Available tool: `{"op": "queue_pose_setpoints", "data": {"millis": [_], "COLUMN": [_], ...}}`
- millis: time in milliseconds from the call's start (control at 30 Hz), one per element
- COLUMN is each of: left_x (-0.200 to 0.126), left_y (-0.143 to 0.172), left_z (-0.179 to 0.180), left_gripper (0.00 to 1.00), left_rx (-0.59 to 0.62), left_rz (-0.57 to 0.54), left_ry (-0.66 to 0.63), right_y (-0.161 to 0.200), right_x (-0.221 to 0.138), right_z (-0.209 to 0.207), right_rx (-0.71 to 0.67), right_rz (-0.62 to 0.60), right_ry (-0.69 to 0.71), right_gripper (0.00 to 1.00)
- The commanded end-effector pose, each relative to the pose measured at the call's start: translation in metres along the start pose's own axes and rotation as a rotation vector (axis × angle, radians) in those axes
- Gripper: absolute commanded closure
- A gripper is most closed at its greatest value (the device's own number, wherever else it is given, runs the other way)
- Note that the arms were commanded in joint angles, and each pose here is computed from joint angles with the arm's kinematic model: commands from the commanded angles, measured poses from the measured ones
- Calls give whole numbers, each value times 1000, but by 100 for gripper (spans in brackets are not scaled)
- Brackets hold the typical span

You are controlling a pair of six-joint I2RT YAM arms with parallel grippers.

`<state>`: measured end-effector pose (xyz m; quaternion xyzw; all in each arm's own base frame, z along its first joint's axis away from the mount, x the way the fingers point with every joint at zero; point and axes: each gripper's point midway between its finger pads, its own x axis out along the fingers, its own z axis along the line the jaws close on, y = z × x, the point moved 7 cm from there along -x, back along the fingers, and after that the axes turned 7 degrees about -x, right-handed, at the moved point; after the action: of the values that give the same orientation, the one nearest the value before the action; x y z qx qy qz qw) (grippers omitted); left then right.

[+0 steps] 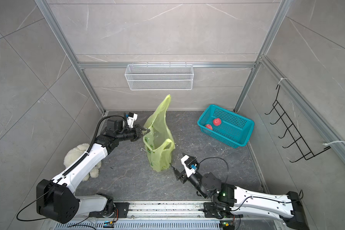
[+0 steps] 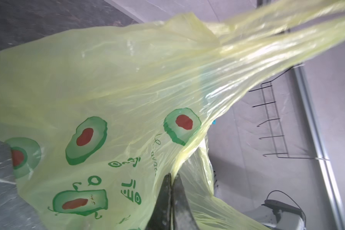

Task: Place the peach into a plastic bag & tie a knot
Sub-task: Pick up the plastic bag at the center of the board, then adjust the plastic bag at the center of the board.

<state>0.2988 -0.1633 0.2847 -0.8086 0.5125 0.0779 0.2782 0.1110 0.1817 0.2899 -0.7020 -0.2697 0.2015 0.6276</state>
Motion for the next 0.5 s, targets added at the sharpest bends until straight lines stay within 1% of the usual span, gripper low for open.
{"op": "queue_pose_setpoints", "data": {"millis": [0,33,100,133,167,233,300,367,400,433,467], "left_x": [-12,-13,-18,-24,-29,-37,-43,-49,-51,-53,-54], "left_y": [14,15,19,23,28,40,49,53,55,56,58], "left_z": [-10,-9,-16,-21,-27,-33,-34,-35,-35,-36,-37], "left_gripper": [100,100,100,100,100,100,100,100,100,100,100], "left_rx": [145,149,181,218,263,338,376,396,408,426,439], "left_rz": [32,32,34,29,22,-2,-31,-63,-72,-81,-91], "left_ry": [44,44,56,54,47,26,37,58,59,58,54], "right_y": [-16,-23,-34,-39,-45,-59,-81,-97,-104,-104,-107], "right_x": [-19,-24,-33,-38,-43,-45,-36,-21,-6,11,25], "right_z": [-27,-34,-52,-65,-76,-88,-90,-91,-88,-85,-85], "right_rx": [105,123,184,231,256,227,160,128,123,133,169], "right_rz": [-9,-15,-22,-11,10,88,171,277,332,408,458], "right_ry": [104,135,238,337,436,552,570,585,531,465,409], "right_gripper": [20,20,13,7,5,6,6,5,5,5,6]}}
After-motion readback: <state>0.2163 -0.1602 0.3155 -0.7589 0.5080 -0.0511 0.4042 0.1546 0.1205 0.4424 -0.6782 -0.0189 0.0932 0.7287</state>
